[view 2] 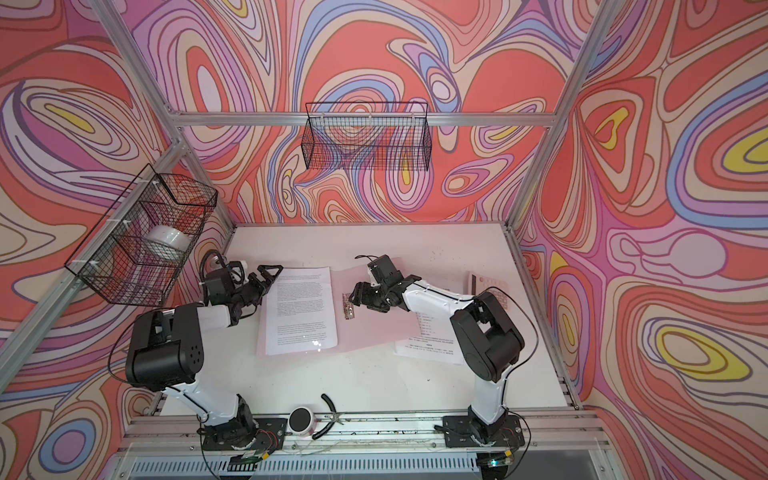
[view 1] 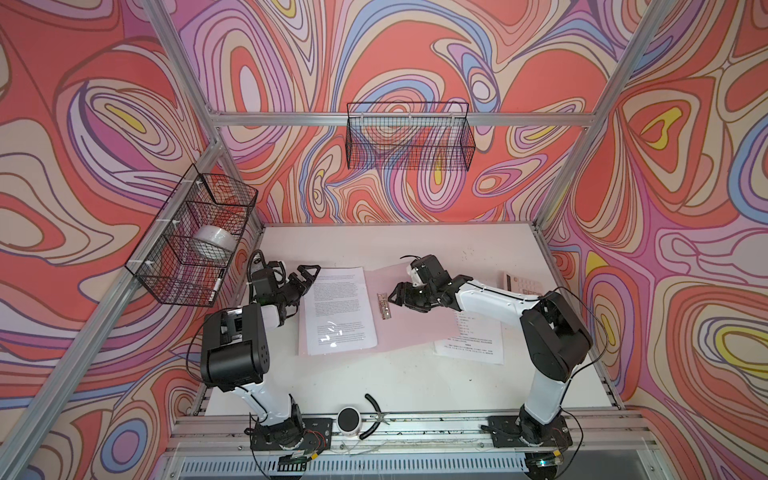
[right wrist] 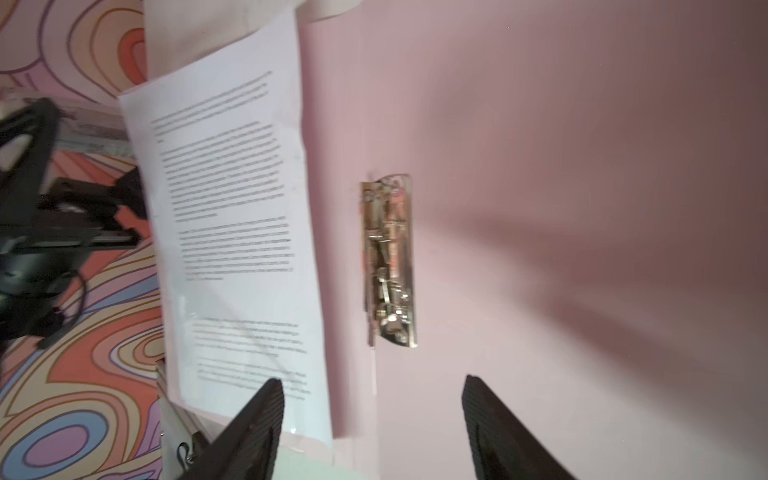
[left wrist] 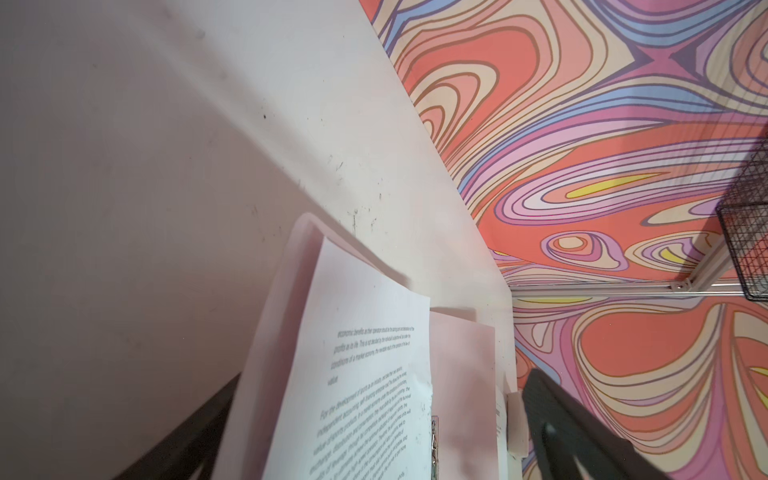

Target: Put the files into the folder

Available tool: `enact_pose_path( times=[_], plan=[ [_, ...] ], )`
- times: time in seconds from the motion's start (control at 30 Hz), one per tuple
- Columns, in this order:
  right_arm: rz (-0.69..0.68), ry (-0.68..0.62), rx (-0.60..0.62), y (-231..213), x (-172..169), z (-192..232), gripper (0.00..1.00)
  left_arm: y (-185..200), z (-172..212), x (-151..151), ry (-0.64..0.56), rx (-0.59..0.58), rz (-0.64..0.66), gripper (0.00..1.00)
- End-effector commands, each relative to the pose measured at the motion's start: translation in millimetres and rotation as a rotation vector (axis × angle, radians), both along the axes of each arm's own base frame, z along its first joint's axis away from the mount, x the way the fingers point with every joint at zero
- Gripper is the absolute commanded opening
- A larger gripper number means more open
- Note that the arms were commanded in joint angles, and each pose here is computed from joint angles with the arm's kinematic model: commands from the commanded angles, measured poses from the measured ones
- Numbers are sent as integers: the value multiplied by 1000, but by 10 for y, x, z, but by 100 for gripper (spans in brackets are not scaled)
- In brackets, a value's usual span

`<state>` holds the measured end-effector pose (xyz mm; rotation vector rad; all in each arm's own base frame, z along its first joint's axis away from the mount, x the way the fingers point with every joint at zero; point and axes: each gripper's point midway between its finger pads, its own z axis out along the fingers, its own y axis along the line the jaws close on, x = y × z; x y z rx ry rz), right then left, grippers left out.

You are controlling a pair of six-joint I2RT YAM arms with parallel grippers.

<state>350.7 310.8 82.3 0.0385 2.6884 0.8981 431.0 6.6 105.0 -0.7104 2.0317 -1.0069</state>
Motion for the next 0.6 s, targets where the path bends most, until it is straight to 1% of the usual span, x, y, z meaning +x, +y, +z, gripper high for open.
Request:
enact_pose_path(
  times=[0.0, 0.13, 0.3, 0.43, 0.57],
  plan=[
    [19, 15, -99, -261, -90, -176, 71, 88, -160, -205, 129, 109, 3, 100],
    [15, 40, -101, -346, -127, -296, 71, 6, -215, -308, 144, 64, -14, 100],
    [18, 92, -97, -411, -237, -520, 70, -89, -317, -630, 157, 23, 8, 100],
    [14, 157, -53, -383, -370, -698, 70, -194, -391, -938, 166, -17, 21, 100],
    [4, 175, -4, -349, -428, -687, 68, -174, -379, -1106, 159, 25, 48, 100]
  ],
)
